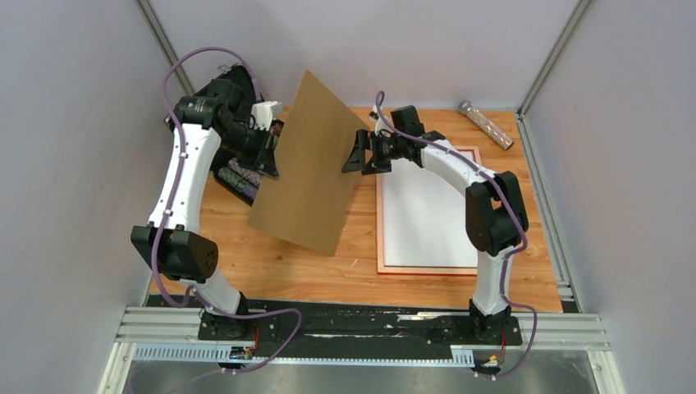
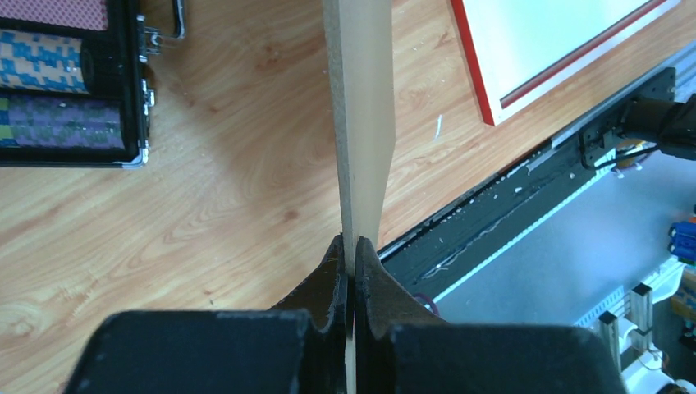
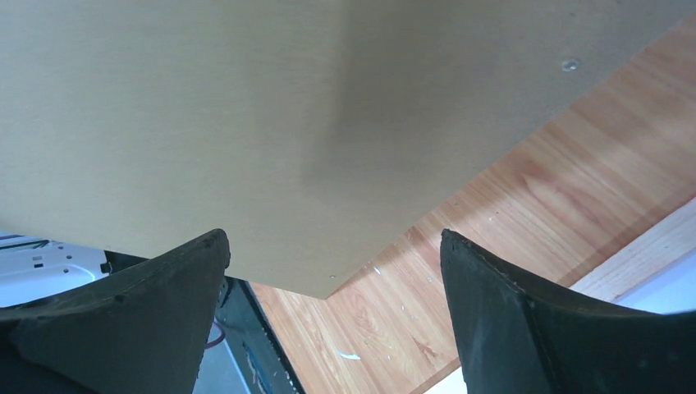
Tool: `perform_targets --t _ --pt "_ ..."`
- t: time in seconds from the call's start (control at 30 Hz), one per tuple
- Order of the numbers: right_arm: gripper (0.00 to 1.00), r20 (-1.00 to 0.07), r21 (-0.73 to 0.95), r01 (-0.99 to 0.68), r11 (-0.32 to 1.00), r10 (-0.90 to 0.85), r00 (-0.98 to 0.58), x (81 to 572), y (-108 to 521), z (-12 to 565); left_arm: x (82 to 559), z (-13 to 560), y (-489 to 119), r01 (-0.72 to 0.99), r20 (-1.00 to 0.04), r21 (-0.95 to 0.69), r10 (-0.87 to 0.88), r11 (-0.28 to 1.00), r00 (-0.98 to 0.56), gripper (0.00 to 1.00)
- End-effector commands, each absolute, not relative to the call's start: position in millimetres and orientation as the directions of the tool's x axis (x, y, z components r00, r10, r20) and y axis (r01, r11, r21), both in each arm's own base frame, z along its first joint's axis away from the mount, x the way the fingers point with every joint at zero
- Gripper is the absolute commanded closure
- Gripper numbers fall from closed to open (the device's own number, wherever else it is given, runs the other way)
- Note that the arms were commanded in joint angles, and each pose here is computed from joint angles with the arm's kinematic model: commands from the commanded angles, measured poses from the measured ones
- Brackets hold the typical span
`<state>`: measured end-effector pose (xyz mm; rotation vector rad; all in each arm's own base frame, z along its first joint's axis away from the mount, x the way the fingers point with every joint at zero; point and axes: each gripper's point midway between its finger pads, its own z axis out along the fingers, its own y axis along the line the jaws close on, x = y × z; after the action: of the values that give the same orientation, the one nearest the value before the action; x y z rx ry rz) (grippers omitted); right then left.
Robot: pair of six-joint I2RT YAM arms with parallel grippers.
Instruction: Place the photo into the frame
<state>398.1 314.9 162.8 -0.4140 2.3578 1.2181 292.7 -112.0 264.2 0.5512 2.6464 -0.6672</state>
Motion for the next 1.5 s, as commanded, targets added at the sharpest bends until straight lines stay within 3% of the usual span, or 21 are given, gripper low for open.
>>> perform_targets --t 0.0,0.3,0.43,0.67,0.97,1.07,1.23,1.47 --pt "0.04 -0.483 0.757 -0.442 0.481 -0.045 -0.875 407 325 163 280 270 -112 0.492 -0.448 -0.344 0.321 0.799 -0.835 1.00" --pt "0.10 -0.368 0.849 -0.382 0.365 -0.109 -0.923 393 337 126 269 280 -130 0.523 -0.466 -0.446 0.310 0.727 -0.829 1.00" --pt "0.12 -0.334 0.865 -0.354 0.356 -0.119 -0.935 385 338 110 265 280 -136 0.529 -0.464 -0.484 0.308 0.697 -0.830 0.94" --pt "0.17 -0.323 0.893 -0.356 0.275 -0.156 -0.933 370 348 112 266 277 -147 0.537 -0.462 -0.541 0.305 0.648 -0.833 0.92" --pt "0.21 -0.328 0.910 -0.367 0.194 -0.204 -0.922 348 361 117 277 269 -149 0.533 -0.454 -0.551 0.305 0.643 -0.837 0.79" --pt "0.21 -0.330 0.912 -0.368 0.183 -0.208 -0.921 345 363 120 281 262 -149 0.523 -0.443 -0.553 0.303 0.649 -0.844 0.83" --pt "0.20 -0.330 0.914 -0.368 0.170 -0.213 -0.919 343 364 124 286 258 -150 0.525 -0.446 -0.543 0.305 0.655 -0.841 0.99" --pt "0.09 -0.340 0.910 -0.378 0.174 -0.210 -0.917 343 364 125 298 255 -130 0.494 -0.436 -0.394 0.316 0.775 -0.843 1.00"
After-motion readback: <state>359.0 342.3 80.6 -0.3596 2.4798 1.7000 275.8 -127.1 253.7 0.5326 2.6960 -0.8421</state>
